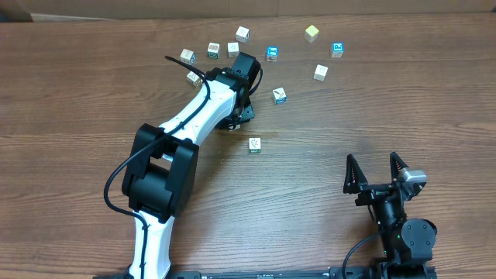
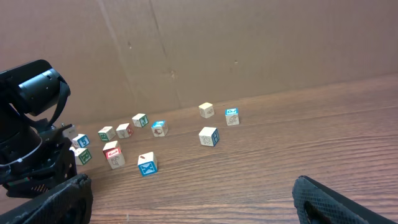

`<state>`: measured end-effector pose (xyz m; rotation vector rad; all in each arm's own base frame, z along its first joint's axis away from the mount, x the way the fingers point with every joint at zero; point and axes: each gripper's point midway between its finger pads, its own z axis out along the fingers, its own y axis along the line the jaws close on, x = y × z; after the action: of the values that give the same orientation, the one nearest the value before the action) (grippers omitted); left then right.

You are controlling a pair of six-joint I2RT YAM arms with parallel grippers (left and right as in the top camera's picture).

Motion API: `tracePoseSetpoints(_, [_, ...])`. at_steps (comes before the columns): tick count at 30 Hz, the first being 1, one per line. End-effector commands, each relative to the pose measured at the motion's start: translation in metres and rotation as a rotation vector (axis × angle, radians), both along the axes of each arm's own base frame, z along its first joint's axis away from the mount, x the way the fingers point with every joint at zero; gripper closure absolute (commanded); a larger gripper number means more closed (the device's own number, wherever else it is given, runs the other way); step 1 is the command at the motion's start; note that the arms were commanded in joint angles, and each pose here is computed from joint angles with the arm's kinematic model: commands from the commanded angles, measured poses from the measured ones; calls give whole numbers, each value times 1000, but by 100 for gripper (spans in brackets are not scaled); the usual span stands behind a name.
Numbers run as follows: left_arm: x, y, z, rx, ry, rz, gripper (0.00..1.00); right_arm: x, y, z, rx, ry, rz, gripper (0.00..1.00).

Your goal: Form a tower

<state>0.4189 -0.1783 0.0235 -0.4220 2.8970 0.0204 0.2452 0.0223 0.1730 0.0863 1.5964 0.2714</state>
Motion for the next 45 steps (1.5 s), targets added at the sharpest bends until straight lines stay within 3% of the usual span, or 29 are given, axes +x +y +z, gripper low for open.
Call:
tracePoseSetpoints(1, [-2,-1,1,6,-2,-7,64,0,1,-2,-8,-5,1,0])
tracePoseSetpoints(13, [-3,-1,3,9,4,-7,69,0,1,-2,-8,-5,1,0])
tracePoseSetpoints(23, [0,-5,58,-10,-45,-39,70,0,1,-2,-8,-5,2,0])
tracePoseSetpoints(30, [-19,-21,81,-33,-45,-112,69,0,1,-2,-8,-5,1,0])
tracePoseSetpoints(45, [-68,-57,56,-3,53,-260,67,0,1,-2,-8,-5,1,0])
